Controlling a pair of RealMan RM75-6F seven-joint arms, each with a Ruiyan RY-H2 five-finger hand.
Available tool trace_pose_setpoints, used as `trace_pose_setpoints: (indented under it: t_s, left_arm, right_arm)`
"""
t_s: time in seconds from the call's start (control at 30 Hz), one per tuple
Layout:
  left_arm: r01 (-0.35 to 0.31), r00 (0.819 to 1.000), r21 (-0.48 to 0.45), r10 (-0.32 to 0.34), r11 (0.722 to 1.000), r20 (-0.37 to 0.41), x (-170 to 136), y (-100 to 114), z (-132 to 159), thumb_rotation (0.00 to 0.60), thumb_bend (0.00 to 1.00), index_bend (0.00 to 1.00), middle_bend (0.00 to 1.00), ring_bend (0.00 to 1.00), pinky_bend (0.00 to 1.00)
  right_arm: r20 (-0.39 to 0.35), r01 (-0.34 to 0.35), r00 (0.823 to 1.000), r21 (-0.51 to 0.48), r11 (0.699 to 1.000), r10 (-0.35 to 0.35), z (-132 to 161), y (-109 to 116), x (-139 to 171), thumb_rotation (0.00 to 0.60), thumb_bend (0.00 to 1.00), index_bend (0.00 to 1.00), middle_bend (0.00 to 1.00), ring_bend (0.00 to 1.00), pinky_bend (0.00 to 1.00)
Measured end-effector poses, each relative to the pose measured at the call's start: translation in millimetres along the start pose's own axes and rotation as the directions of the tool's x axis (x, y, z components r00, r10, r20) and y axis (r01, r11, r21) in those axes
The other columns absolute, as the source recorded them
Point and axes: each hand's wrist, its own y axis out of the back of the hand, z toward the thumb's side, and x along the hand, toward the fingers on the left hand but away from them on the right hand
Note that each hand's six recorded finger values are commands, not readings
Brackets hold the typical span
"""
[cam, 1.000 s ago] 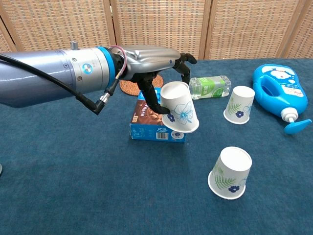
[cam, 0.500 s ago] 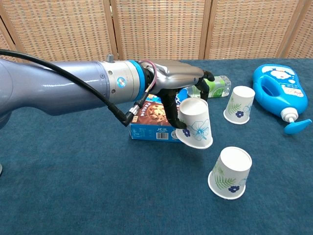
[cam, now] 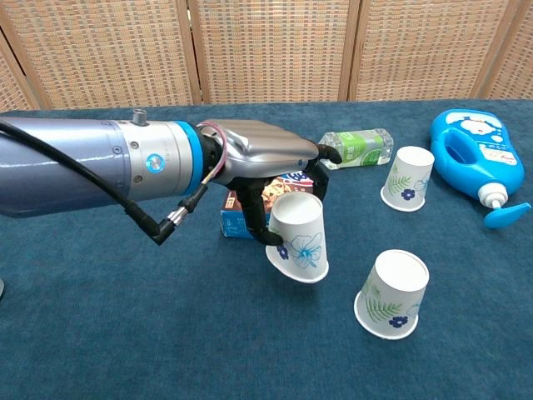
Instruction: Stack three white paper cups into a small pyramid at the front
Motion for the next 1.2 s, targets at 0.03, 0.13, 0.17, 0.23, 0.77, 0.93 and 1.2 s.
trace_pose_setpoints:
  t_s: [0.03, 0.13, 0.17, 0.23, 0.77, 0.93, 1.2]
  left_arm:
    - [0.002, 1.000, 0.000, -0.002, 1.000, 0.000, -1.1, -1.3, -0.4, 0.600, 0.30, 0.47, 0.00, 0.00, 0.04]
    - [0.012, 1.000, -0.004, -0.012, 1.000, -0.001, -5.6, -7.4, -2.3, 0.600, 0.30, 0.47, 0.00, 0.00, 0.04]
    - [0.013, 1.000, -0.006, -0.013, 1.000, 0.001, -6.9, -9.4, -2.6, 0.600, 0.30, 0.46, 0.00, 0.00, 0.04]
    - [0.018, 1.000, -0.010, -0.018, 1.000, 0.003, -9.4, -13.7, -3.0, 0.600, 0.30, 0.46, 0.00, 0.00, 0.04]
    - [0.042, 0.998, -0.023, -0.041, 0.999, 0.042, -10.3, -31.3, 13.9, 0.600, 0.29, 0.41, 0.00, 0.00, 0.03]
    - [0.037, 0.998, -0.030, -0.036, 0.999, 0.044, -9.2, -33.0, 17.6, 0.600, 0.29, 0.41, 0.00, 0.00, 0.03]
    - [0.039, 0.998, -0.022, -0.038, 0.999, 0.051, -7.7, -36.9, 24.3, 0.600, 0.25, 0.32, 0.00, 0.00, 0.02]
  right_arm:
    - [-0.001, 0.000, 1.000, 0.002, 1.000, 0.000, 0.5, -0.3, 0.1, 0.600, 0.13, 0.06, 0.00, 0.00, 0.07]
    - [0.000, -0.001, 1.000, 0.007, 1.000, 0.001, 1.5, -0.9, 0.4, 0.600, 0.13, 0.06, 0.00, 0.00, 0.07]
    - [0.000, -0.001, 1.000, 0.007, 1.000, 0.001, 1.7, -1.0, 0.4, 0.600, 0.13, 0.06, 0.00, 0.00, 0.07]
    - [0.001, 0.000, 1.000, 0.005, 1.000, 0.000, 1.9, -0.9, 0.4, 0.600, 0.13, 0.06, 0.00, 0.00, 0.07]
    - [-0.001, 0.003, 1.000, 0.000, 1.000, -0.003, 2.3, -0.1, 1.2, 0.600, 0.13, 0.06, 0.00, 0.00, 0.07]
    - [-0.003, 0.003, 1.000, -0.003, 1.000, -0.003, 2.4, 0.2, 1.5, 0.600, 0.13, 0.06, 0.00, 0.00, 0.07]
    - [-0.005, 0.003, 1.000, -0.007, 1.000, -0.003, 2.5, 0.8, 1.8, 0.600, 0.13, 0.06, 0.00, 0.00, 0.07]
